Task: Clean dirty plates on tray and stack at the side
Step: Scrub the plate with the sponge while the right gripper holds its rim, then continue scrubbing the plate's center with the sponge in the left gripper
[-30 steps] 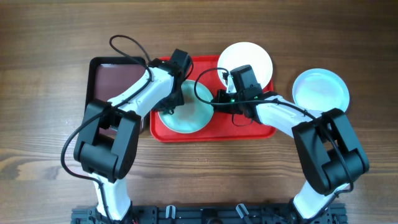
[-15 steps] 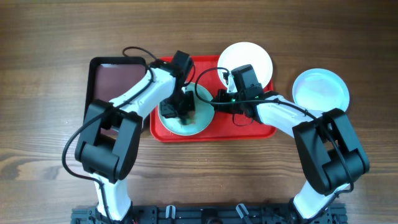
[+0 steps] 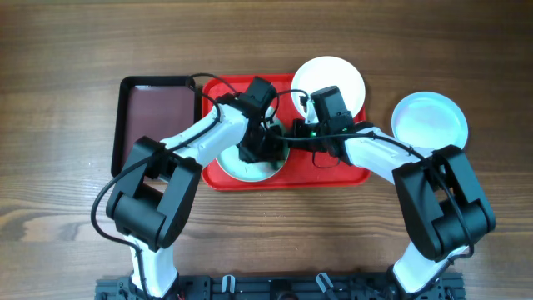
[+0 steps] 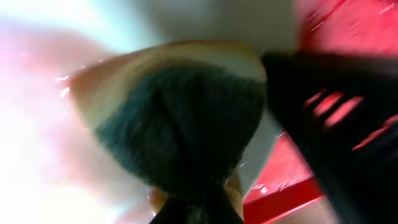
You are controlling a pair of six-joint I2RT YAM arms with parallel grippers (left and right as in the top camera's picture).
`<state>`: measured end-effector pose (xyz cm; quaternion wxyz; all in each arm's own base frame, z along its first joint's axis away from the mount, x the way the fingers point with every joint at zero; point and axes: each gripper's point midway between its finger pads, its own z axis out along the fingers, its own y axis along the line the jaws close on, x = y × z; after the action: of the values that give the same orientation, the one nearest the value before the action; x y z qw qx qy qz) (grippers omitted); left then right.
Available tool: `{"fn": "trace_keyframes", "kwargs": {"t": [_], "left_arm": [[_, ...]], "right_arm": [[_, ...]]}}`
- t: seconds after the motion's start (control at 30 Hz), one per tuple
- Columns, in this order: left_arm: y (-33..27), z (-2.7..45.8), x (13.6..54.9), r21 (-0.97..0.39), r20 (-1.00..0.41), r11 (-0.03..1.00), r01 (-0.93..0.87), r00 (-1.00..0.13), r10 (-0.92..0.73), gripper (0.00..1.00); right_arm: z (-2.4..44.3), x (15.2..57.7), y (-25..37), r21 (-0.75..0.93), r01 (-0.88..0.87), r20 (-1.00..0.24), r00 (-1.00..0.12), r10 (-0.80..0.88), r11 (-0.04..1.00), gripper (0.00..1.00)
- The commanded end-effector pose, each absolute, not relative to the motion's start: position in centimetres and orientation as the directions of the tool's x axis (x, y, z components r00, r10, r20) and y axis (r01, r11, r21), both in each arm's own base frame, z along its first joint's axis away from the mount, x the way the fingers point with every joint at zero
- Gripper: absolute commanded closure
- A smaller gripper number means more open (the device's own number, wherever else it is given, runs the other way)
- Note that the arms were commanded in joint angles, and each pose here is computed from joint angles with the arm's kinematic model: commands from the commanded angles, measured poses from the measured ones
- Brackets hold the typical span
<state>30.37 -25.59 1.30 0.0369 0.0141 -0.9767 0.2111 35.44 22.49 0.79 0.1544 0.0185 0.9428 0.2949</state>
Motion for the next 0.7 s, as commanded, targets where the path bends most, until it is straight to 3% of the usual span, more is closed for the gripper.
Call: {"fn": "trace_keyframes", "kwargs": {"t": [0.0,0.2,0.3,0.5,0.67], "left_arm": [[-25.7,0.7,32.0,-0.380,0.010,0.922,-0.077,-0.997,-0.079,0.96],[-21.3,0.4,37.3,-0.151,-0.278,0.981,-0.125,-0.947,-0.164,0.96],[-19.4,0.6,38.2,-0.076,-0.331,0.984,-0.160,-0.927,-0.176,0.96],[-12.8,0.0,36.7,0.099,-0.282,0.941,-0.324,-0.916,-0.285,0.96],[-12.4,-0.8,33.2,0.057,-0.058,0.935,-0.349,-0.936,-0.346,0.96]], "right_arm": [[0.0,35.3,22.5,0.556,-0.035,-0.257,-0.957,0.132,0.831,0.96],[0.0,35.3,22.5,0.555,-0.033,-0.255,-0.958,0.132,0.831,0.96],[0.0,35.3,22.5,0.555,-0.033,-0.255,-0.958,0.132,0.831,0.96],[0.0,35.3,22.5,0.555,-0.032,-0.254,-0.958,0.132,0.831,0.96],[0.0,35.3,22.6,0.558,-0.033,-0.253,-0.958,0.132,0.829,0.96]]}}
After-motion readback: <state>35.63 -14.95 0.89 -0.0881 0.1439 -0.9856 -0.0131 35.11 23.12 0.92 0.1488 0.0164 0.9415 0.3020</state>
